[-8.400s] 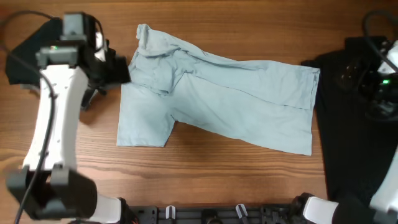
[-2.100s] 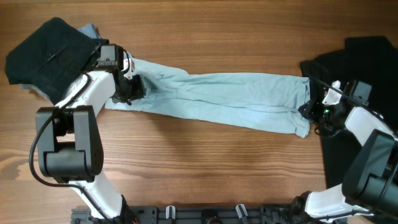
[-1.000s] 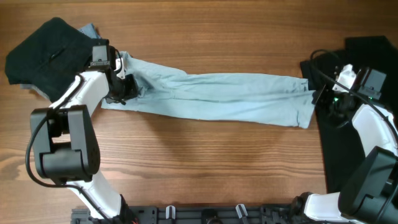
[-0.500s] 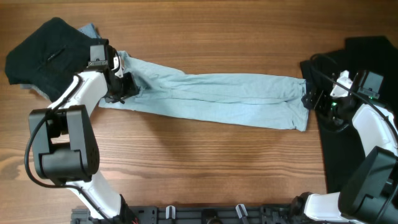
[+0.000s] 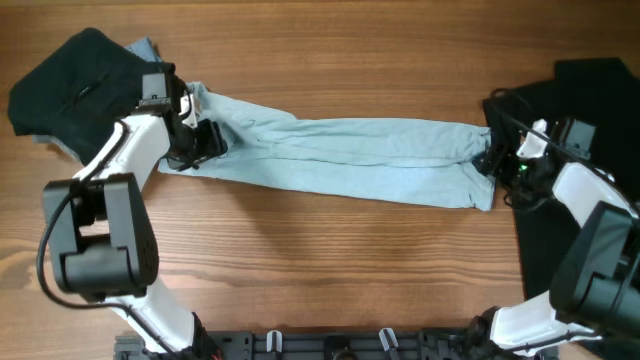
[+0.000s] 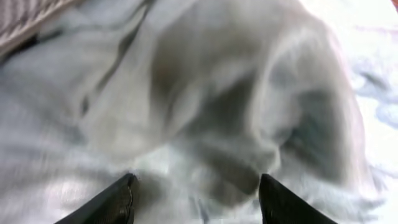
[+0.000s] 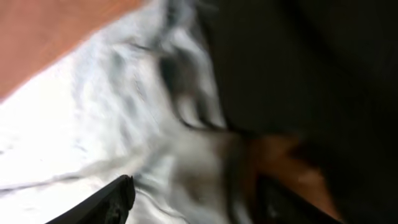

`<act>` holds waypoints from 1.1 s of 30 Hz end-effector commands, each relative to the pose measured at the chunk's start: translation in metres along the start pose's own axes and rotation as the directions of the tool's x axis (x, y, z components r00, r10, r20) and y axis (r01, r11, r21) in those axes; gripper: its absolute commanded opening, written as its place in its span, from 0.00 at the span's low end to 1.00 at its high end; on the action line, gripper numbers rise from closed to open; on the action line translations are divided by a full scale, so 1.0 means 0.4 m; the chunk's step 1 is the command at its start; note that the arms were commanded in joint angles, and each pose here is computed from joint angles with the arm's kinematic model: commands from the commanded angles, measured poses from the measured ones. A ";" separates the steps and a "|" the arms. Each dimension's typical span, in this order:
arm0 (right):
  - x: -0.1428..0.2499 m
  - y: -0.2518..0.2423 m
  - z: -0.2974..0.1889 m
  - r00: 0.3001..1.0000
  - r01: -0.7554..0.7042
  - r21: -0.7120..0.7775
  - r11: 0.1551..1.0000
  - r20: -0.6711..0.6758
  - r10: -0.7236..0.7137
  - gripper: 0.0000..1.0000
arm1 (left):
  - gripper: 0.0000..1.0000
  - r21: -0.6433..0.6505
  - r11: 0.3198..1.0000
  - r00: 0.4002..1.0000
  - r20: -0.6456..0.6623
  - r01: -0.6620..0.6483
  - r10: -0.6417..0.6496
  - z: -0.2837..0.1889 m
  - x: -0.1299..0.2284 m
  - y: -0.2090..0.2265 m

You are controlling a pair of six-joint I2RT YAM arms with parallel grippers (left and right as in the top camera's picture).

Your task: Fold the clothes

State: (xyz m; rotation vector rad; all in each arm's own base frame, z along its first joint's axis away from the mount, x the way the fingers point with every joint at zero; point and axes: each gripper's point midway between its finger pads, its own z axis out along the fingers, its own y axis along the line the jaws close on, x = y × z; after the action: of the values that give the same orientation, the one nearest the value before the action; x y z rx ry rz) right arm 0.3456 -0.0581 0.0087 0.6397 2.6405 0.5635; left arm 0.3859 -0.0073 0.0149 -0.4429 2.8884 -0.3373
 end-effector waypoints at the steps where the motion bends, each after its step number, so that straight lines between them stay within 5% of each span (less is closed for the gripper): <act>1: 0.069 0.043 0.079 0.993 -0.051 -0.095 0.994 -0.113 0.040 0.61 | 0.63 0.065 0.998 0.993 0.117 -0.025 0.017 -0.139 -0.049 -0.052; 3: 0.069 0.072 0.090 0.994 -0.026 -0.134 0.991 -0.112 0.011 0.56 | 0.63 0.079 0.996 0.988 0.153 -0.036 0.024 -0.185 -0.053 -0.065; 7: 0.075 0.084 0.089 0.993 -0.023 -0.131 0.991 -0.120 0.007 0.06 | 0.63 0.097 0.993 0.968 0.247 -0.066 0.040 -0.290 -0.058 -0.090; 14: -0.032 -0.016 -0.079 0.996 -0.083 0.034 0.996 0.025 0.082 0.05 | 0.65 0.109 0.987 0.910 0.411 -0.115 0.061 -0.454 -0.058 -0.119; 22: -0.133 0.000 -0.315 0.986 -0.012 0.115 0.993 0.169 -0.008 0.04 | 0.64 0.110 0.987 0.909 0.412 -0.116 0.061 -0.478 -0.037 -0.120; 33: -0.039 0.278 -0.227 0.984 0.178 -0.016 0.984 0.019 -0.178 0.04 | 0.65 0.109 0.988 0.913 0.404 -0.113 0.060 -0.476 -0.032 -0.118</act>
State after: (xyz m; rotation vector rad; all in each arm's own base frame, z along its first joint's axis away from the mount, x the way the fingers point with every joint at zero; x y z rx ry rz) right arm 0.3477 -0.0469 0.1408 0.4897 2.6122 0.4594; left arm 0.3655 -0.0124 0.2007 -0.3139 2.4866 -0.3665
